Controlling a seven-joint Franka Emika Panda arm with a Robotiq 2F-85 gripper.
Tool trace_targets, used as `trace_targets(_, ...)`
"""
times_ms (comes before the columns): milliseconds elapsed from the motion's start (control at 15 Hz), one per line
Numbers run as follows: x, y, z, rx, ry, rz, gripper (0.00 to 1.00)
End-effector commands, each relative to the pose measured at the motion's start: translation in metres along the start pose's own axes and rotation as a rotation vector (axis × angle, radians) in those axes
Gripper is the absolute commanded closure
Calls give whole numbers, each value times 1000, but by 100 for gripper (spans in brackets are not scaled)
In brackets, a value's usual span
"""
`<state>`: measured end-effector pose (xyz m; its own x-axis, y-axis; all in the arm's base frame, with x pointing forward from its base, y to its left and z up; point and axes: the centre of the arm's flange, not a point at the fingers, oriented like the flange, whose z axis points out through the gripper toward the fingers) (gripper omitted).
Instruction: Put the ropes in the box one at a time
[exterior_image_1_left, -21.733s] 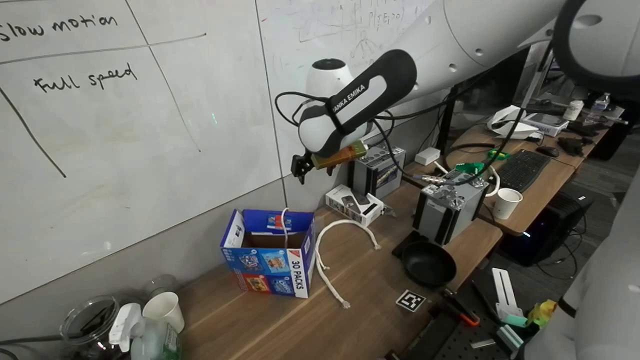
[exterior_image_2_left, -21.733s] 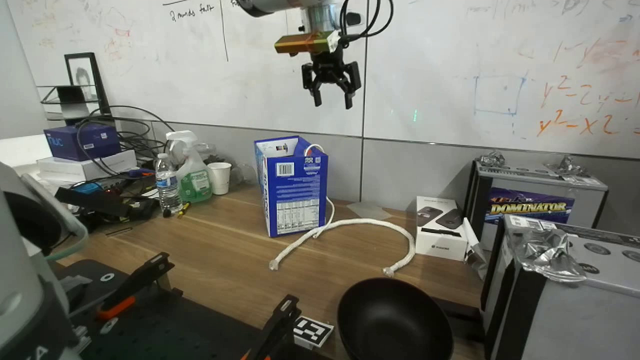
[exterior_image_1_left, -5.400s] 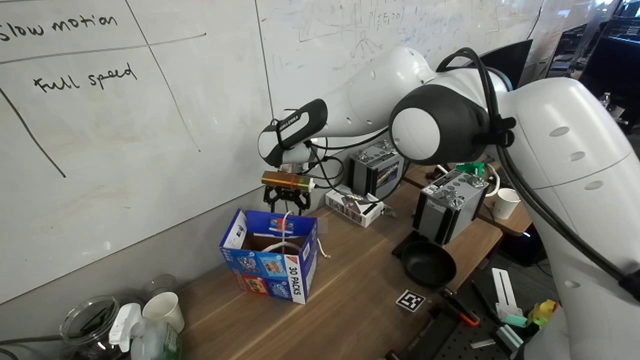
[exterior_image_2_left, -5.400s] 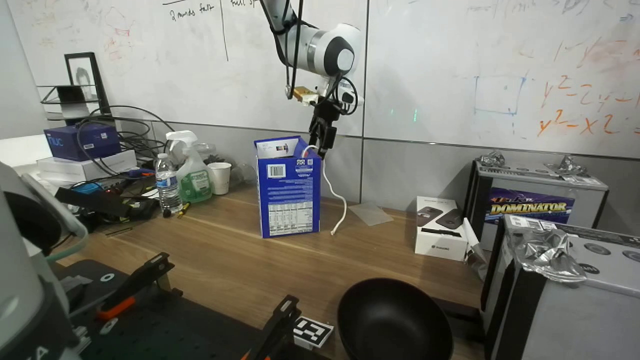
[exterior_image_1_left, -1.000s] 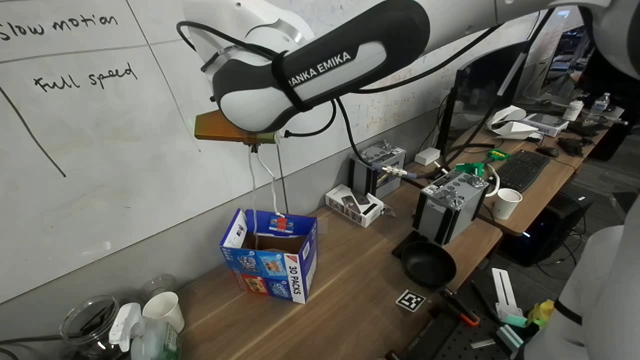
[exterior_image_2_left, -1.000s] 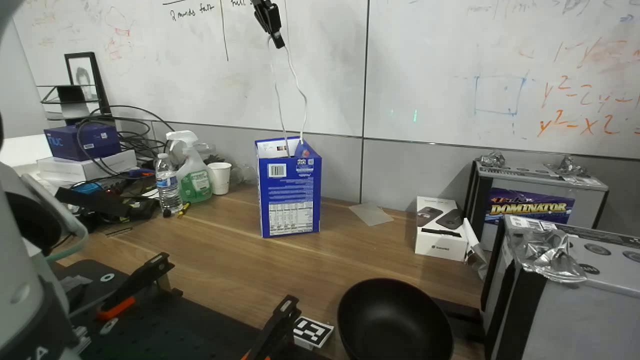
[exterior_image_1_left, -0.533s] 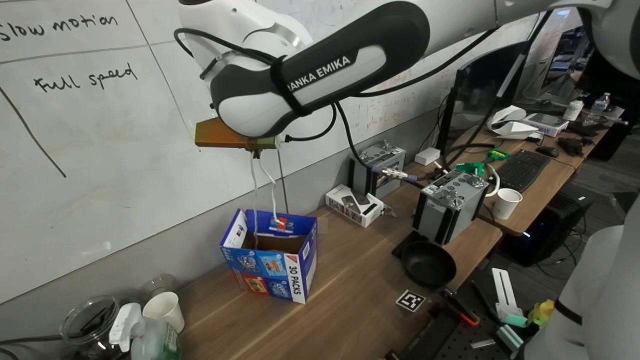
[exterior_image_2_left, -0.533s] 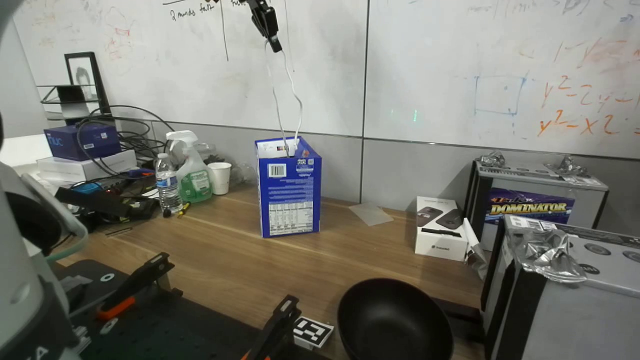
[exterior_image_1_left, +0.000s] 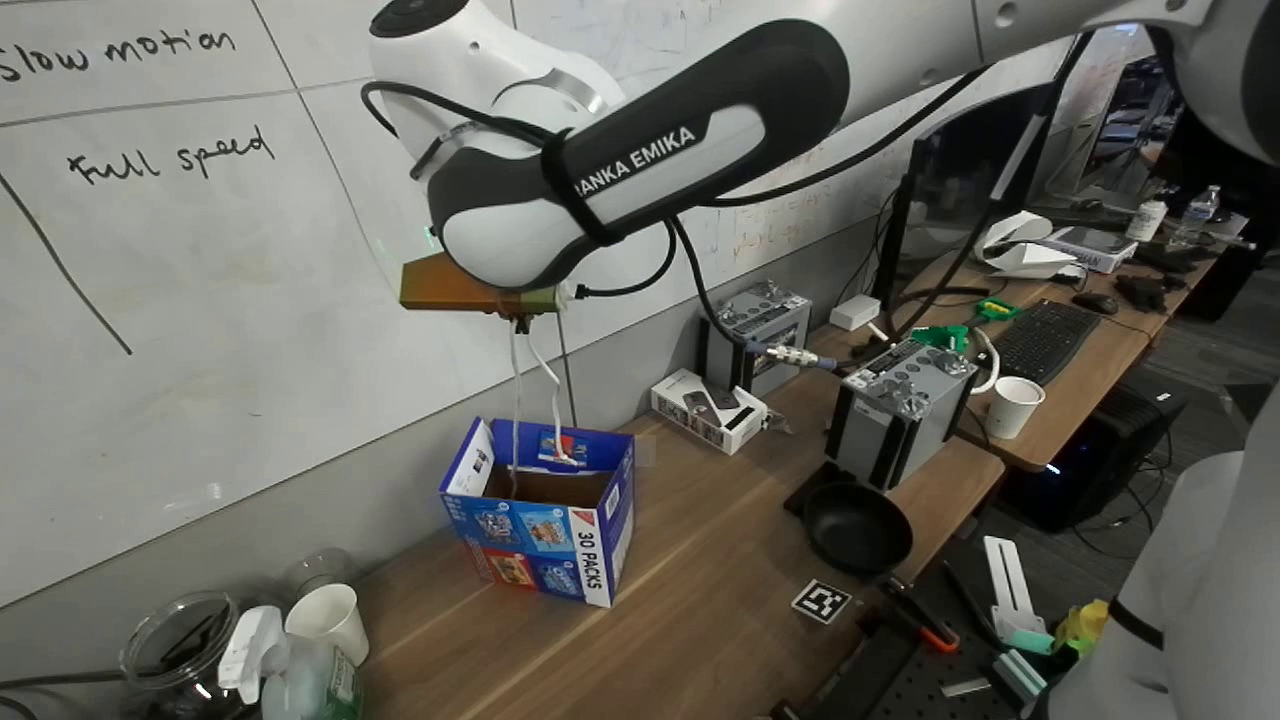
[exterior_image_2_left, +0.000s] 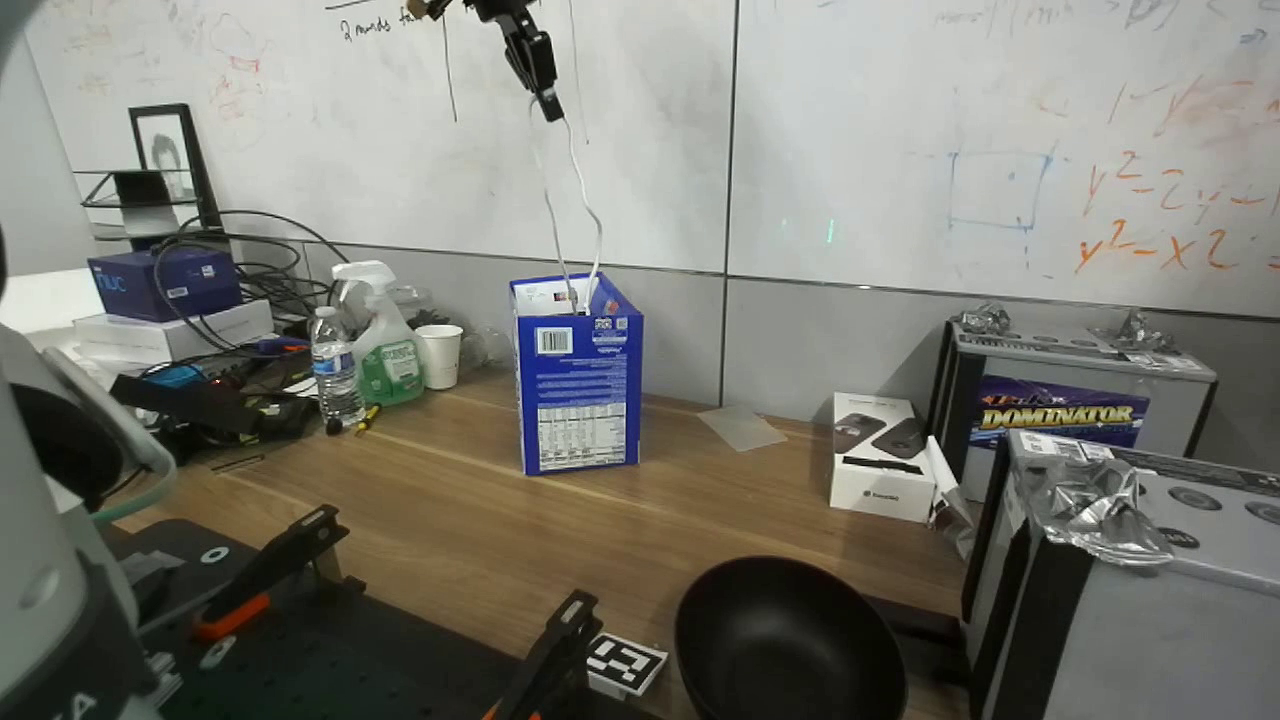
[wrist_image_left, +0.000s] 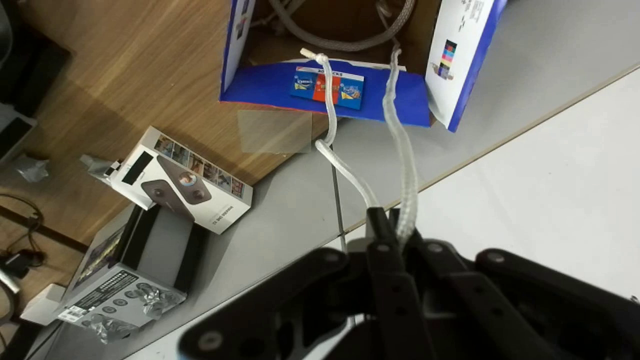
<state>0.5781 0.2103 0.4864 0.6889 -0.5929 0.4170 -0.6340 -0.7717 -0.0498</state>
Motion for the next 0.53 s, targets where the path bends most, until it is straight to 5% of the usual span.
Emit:
trace_targets(0,-1,1,-3,-1,-27,-23,65)
trace_targets(467,-3,8,1,-44,-45,-48,12)
